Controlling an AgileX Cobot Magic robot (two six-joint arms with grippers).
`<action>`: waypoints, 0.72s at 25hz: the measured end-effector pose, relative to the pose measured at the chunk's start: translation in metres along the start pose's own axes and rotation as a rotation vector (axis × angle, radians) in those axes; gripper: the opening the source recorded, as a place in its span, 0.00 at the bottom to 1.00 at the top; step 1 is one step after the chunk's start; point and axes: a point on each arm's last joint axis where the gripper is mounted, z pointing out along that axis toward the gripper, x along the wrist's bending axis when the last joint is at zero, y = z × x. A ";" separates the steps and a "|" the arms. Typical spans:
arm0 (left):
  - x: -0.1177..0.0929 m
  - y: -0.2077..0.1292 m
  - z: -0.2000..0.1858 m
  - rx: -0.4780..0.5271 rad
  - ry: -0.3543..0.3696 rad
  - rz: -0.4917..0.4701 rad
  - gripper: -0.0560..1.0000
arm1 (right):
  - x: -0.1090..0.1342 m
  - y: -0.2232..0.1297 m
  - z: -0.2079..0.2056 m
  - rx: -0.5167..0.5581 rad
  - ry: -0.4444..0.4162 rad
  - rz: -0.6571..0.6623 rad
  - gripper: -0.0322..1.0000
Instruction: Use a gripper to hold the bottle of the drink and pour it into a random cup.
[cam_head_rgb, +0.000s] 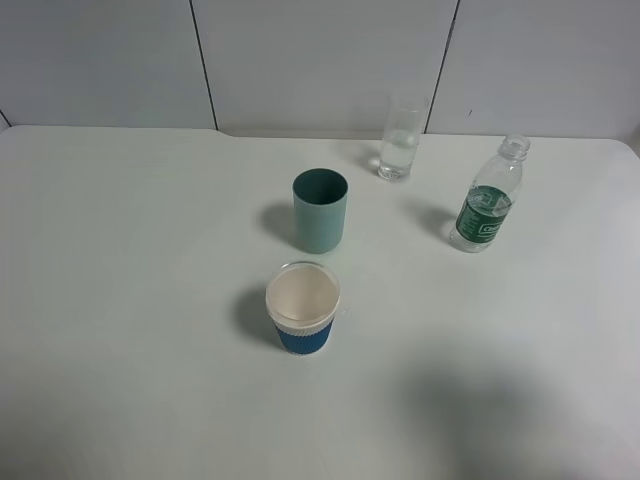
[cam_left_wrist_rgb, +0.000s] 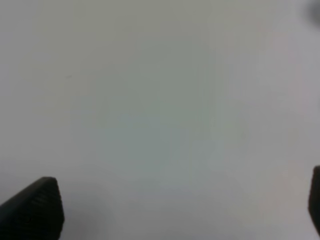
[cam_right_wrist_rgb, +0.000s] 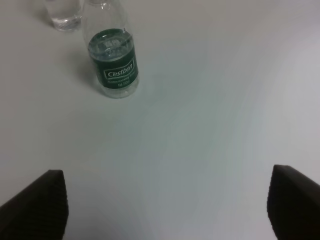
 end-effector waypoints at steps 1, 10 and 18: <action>0.000 0.000 0.000 0.000 0.000 0.000 0.99 | 0.000 0.000 0.000 0.000 0.000 0.000 0.80; 0.000 0.000 0.000 0.000 0.000 0.000 0.99 | 0.000 0.000 0.000 -0.001 0.000 0.000 0.80; 0.000 0.000 0.000 0.000 0.000 0.000 0.99 | 0.000 0.000 0.000 -0.001 0.000 0.000 0.80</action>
